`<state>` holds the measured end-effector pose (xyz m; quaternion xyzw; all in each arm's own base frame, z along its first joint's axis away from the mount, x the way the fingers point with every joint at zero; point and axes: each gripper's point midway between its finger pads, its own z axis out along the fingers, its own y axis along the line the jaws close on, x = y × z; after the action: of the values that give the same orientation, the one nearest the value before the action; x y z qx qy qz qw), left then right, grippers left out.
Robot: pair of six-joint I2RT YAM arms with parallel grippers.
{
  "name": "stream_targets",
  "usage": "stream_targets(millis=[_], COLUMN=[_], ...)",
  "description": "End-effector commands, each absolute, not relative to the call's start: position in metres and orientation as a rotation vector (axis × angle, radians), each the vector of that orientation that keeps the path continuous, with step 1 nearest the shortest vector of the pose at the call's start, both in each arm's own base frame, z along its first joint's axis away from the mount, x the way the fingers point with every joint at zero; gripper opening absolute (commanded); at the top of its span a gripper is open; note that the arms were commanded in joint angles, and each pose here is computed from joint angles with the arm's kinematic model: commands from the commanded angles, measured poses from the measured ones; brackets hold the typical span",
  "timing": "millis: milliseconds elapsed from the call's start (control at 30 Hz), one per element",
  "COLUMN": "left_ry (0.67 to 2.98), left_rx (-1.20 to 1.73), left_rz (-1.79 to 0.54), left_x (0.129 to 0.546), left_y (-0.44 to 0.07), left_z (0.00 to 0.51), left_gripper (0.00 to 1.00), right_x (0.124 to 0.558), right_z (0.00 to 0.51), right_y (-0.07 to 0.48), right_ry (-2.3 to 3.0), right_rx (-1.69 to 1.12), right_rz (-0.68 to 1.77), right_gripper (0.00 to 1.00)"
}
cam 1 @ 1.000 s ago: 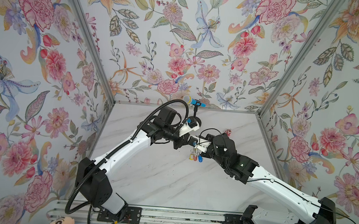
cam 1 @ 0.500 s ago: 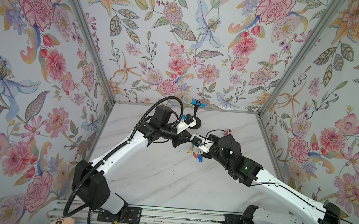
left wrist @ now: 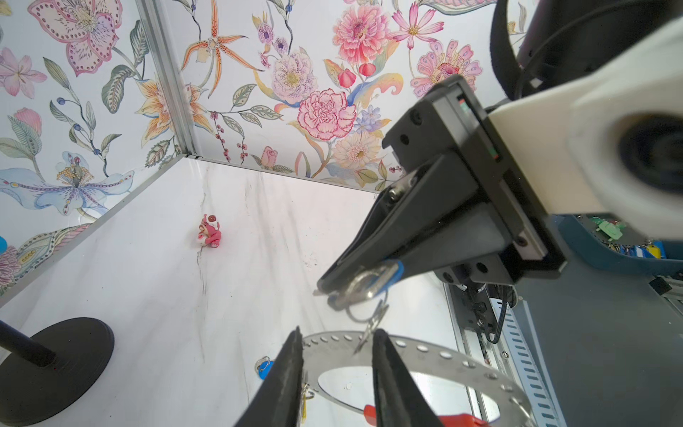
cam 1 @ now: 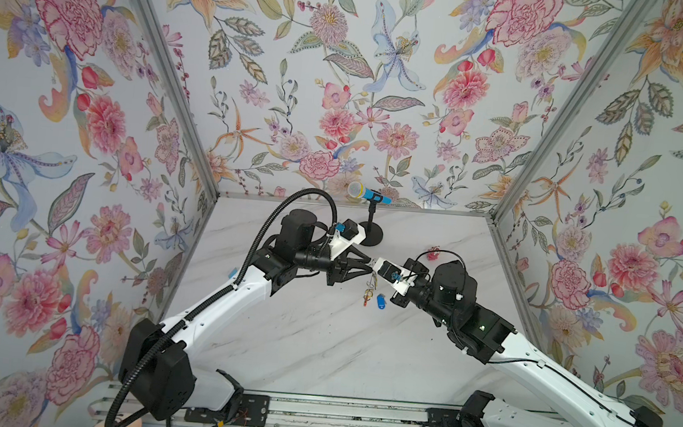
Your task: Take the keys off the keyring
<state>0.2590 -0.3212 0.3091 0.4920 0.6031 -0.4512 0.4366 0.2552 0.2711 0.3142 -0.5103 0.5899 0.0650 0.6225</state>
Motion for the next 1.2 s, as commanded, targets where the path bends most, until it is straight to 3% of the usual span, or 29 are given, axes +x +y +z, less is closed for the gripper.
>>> stream_targets(millis=[0,333,833,1167], left_ry=[1.4,1.327,1.304,1.313], left_rx=[1.166,1.101,1.124,1.123], left_rz=[-1.176,-1.286,-1.347,-1.354], left_x=[0.254,0.246,0.233,0.233], left_y=[-0.318,-0.322,-0.335,-0.336], left_z=[0.33,0.333,0.329,0.325], left_gripper=[0.37,0.37,0.15,0.14], right_x=[0.251,0.247,0.247,0.245], right_z=[0.329,0.338,0.346,0.353], right_y=[0.272,0.271,0.268,0.263], right_ry=[1.313,1.283,1.262,1.248], right_rx=[-1.122,-1.098,-1.064,-1.039], right_rz=[0.216,0.269,0.323,0.344], right_gripper=[0.0,0.0,0.0,0.0])
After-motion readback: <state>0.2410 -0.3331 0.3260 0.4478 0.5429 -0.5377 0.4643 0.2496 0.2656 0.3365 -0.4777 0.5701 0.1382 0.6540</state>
